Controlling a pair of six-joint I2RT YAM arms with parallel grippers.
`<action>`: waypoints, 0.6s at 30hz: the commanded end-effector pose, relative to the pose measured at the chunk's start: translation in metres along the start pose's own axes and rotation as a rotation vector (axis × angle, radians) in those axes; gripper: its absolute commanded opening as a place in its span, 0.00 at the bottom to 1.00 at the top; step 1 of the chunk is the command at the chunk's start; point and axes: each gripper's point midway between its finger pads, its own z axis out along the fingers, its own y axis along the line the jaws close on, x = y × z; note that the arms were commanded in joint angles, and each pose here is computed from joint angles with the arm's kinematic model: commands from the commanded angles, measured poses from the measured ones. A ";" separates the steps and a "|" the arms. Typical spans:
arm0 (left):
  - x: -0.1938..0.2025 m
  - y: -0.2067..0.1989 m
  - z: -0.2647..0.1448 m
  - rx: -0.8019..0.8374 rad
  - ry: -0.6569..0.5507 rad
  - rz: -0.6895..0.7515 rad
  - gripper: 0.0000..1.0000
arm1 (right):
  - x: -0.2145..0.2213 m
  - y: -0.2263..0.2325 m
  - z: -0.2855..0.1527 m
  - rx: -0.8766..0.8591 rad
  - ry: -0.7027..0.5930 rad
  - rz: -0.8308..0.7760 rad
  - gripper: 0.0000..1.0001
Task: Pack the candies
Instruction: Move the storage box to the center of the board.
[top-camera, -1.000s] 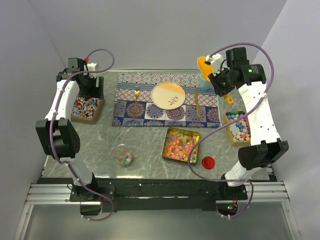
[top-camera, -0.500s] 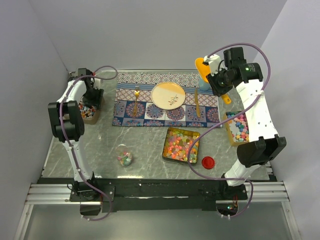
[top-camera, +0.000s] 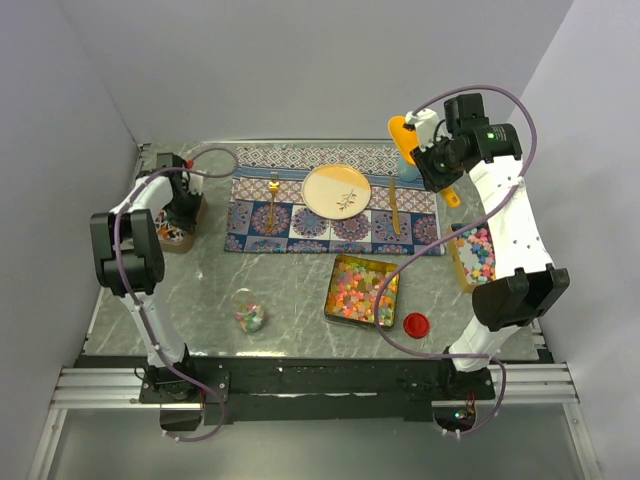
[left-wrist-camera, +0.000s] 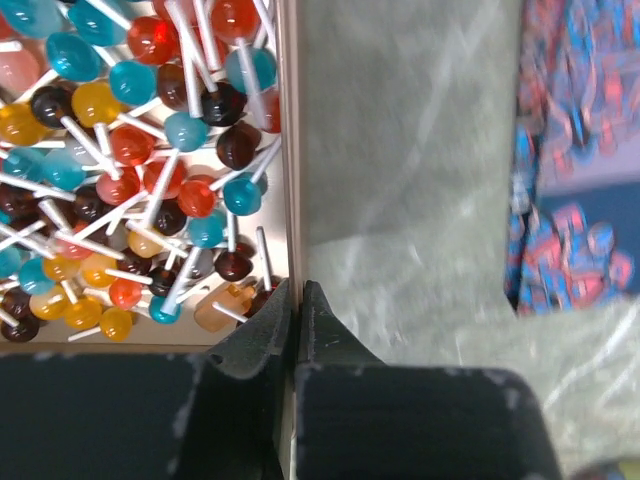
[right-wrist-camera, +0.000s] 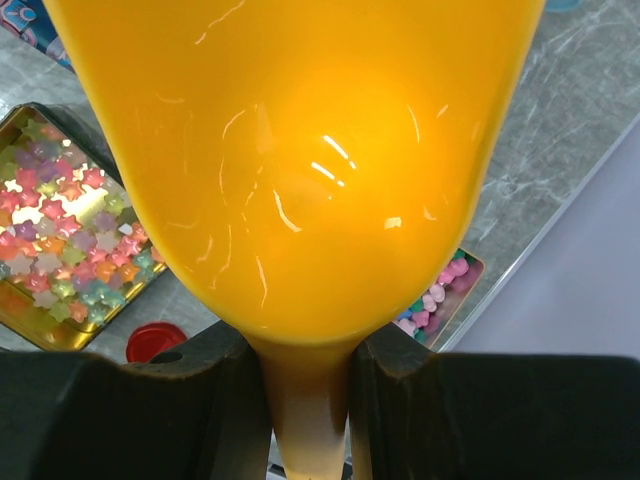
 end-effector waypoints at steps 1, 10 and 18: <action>0.004 -0.003 -0.046 0.001 -0.100 0.080 0.01 | -0.016 0.000 -0.009 0.013 -0.057 -0.016 0.00; 0.081 -0.035 -0.094 0.115 -0.124 0.396 0.01 | -0.014 0.005 -0.004 -0.007 -0.043 -0.024 0.00; 0.114 -0.069 -0.108 0.254 -0.203 0.629 0.01 | -0.013 0.012 0.000 -0.018 -0.031 -0.041 0.00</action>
